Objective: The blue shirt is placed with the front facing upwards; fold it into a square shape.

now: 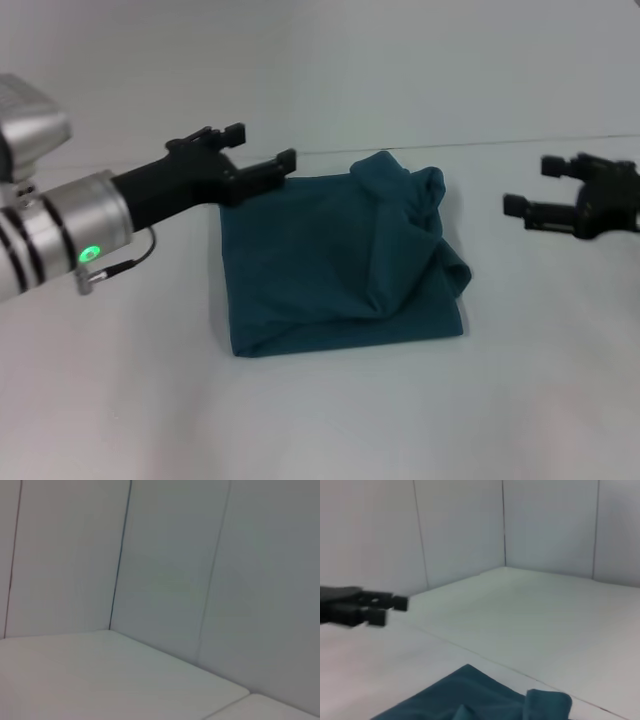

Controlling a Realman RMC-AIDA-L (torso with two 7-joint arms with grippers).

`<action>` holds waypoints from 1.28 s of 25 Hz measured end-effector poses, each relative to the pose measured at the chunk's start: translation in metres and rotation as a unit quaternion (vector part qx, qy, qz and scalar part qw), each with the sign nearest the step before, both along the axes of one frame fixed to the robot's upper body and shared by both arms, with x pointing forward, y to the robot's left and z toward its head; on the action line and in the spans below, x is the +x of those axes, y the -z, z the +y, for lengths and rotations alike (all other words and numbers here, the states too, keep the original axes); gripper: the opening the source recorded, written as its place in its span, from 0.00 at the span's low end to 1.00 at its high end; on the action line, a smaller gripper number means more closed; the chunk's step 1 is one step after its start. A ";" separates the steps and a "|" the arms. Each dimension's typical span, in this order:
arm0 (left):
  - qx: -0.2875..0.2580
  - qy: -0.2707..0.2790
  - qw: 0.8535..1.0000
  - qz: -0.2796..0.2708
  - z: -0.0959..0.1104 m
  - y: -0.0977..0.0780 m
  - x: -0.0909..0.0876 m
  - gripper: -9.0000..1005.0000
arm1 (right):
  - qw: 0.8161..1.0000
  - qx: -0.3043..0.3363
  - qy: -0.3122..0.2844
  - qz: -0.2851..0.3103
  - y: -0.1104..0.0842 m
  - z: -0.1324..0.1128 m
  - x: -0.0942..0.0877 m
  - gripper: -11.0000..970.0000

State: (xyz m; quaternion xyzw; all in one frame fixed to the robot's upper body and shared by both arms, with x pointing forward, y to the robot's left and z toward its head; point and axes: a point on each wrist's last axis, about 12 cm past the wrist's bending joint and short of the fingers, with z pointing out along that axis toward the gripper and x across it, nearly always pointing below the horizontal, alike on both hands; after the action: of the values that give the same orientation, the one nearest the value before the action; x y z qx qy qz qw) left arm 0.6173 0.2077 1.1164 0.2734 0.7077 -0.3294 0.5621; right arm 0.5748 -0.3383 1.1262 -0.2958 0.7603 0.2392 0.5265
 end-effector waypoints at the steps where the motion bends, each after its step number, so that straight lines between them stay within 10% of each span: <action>1: 0.006 0.003 1.000 0.000 0.005 0.001 -0.003 0.88 | 1.000 -0.005 -0.002 0.005 -0.005 0.005 0.007 0.95; 17: 0.086 0.033 0.995 0.036 0.032 0.023 -0.022 0.88 | 0.993 -0.105 -0.009 0.057 -0.063 0.122 0.096 0.93; 24: 0.084 0.037 0.995 0.036 0.031 0.025 -0.025 0.88 | 0.981 -0.161 -0.019 0.102 -0.059 0.175 0.103 0.92; 32: 0.080 0.046 0.995 0.033 0.031 0.026 -0.029 0.88 | 0.969 -0.195 -0.016 0.152 -0.029 0.182 0.095 0.91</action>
State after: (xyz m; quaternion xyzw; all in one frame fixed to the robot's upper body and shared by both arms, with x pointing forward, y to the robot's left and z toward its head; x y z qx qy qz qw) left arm 0.5879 0.2385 1.0901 0.3386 0.7369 -0.3062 0.4986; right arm 0.6703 -0.1560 1.1555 -0.3651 0.8585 0.1373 0.3327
